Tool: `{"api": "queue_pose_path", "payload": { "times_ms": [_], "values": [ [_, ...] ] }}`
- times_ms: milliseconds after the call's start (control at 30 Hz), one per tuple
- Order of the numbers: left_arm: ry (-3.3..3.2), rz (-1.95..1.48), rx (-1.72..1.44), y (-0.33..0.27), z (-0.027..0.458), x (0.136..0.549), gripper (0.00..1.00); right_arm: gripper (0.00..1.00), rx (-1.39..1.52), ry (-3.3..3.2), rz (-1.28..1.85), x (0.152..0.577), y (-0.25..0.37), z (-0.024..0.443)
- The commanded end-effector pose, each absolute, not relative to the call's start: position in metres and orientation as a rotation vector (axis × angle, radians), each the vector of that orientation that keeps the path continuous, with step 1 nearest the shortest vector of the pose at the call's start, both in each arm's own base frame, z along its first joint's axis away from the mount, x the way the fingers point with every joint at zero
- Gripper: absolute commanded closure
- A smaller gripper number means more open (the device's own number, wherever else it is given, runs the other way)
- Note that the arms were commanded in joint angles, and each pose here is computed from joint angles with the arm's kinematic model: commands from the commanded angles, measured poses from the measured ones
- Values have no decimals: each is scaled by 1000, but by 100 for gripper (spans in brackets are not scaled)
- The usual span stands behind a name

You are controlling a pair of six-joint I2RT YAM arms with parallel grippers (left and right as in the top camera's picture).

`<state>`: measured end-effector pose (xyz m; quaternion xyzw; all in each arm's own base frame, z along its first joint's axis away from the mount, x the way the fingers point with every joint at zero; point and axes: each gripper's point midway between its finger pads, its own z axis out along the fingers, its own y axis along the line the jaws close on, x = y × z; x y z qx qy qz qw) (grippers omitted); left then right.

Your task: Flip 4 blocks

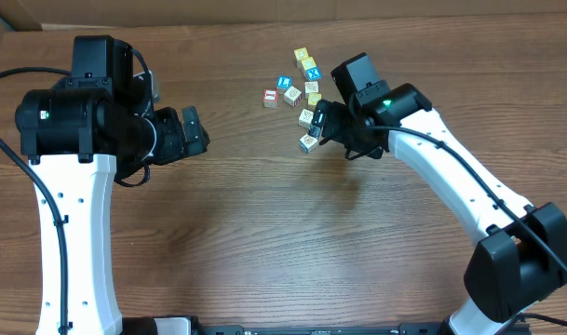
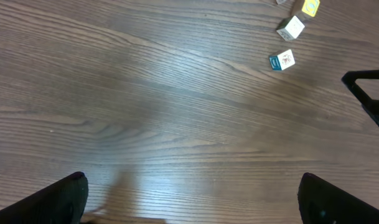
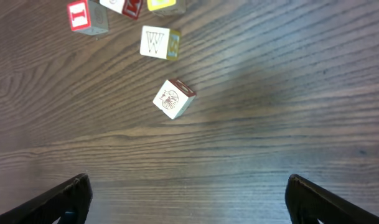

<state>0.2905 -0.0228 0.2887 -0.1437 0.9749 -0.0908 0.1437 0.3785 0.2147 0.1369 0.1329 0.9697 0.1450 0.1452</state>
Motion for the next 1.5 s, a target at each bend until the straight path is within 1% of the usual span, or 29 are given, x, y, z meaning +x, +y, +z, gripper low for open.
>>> {"api": "queue_pose_path", "payload": {
  "times_ms": [0, 333, 833, 1167, 1467],
  "values": [
    [2801, -235, -448, -18, 289, 292, 0, 0, 382, 2743, 397, 389, 216, 144],
    [2801, -235, -448, -18, 289, 292, 0, 0, 383, 2620, 400, 414, 217, 155],
    [2801, -235, -448, -18, 289, 292, 0, 0, 387, 2541, 414, 430, 220, 164],
    [2801, -235, -448, -18, 289, 292, 0, 0, 407, 2559, 328, 443, 217, 130],
    [2801, -235, -448, -18, 289, 292, 0, 0, 343, 2585, 301, 459, 226, 89]
  ]
}}
